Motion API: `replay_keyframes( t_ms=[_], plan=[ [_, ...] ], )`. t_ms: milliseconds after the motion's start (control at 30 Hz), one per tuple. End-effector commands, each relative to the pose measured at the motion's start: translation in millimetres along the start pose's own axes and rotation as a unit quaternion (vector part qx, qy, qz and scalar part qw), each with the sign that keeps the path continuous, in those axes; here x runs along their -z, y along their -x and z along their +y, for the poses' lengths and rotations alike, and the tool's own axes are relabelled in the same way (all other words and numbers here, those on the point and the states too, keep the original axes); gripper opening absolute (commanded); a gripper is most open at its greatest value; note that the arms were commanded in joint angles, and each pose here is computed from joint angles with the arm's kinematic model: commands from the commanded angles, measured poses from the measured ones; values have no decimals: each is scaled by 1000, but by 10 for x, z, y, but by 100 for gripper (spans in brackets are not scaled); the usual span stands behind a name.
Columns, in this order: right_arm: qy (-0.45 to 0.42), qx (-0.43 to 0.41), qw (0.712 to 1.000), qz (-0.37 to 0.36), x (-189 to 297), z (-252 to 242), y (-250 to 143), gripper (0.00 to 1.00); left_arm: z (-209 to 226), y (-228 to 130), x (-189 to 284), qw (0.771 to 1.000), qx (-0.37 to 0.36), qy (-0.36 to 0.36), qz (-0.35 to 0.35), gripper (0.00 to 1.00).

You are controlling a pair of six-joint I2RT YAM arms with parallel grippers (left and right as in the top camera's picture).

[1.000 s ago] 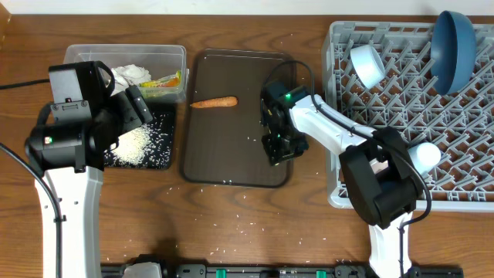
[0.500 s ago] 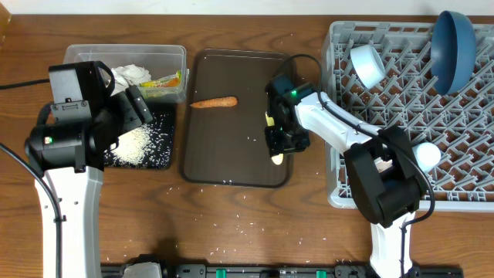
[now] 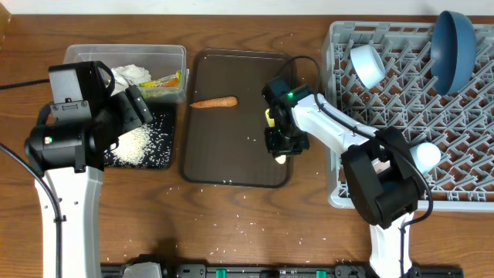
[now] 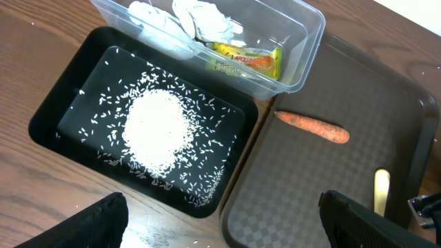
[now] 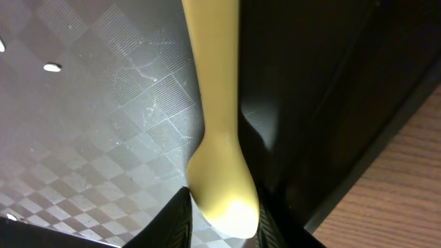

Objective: Sort waste into correct bins and load items into the dishwasher rack

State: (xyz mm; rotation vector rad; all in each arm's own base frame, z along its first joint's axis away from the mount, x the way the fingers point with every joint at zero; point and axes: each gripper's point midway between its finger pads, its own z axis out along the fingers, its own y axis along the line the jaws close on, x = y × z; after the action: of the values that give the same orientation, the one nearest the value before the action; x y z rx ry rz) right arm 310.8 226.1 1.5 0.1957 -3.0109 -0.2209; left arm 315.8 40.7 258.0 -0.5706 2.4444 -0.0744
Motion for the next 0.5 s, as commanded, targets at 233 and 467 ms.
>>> replay_keyframes(
  t_ms=[233,467],
  plan=[
    [-20,1,999,26,-215,-75,-94,3,12,20,35,1000,3,1,-6,91],
    [-3,27,1000,-13,82,29,138,1,12,19,35,1000,3,1,-6,91]
  ],
)
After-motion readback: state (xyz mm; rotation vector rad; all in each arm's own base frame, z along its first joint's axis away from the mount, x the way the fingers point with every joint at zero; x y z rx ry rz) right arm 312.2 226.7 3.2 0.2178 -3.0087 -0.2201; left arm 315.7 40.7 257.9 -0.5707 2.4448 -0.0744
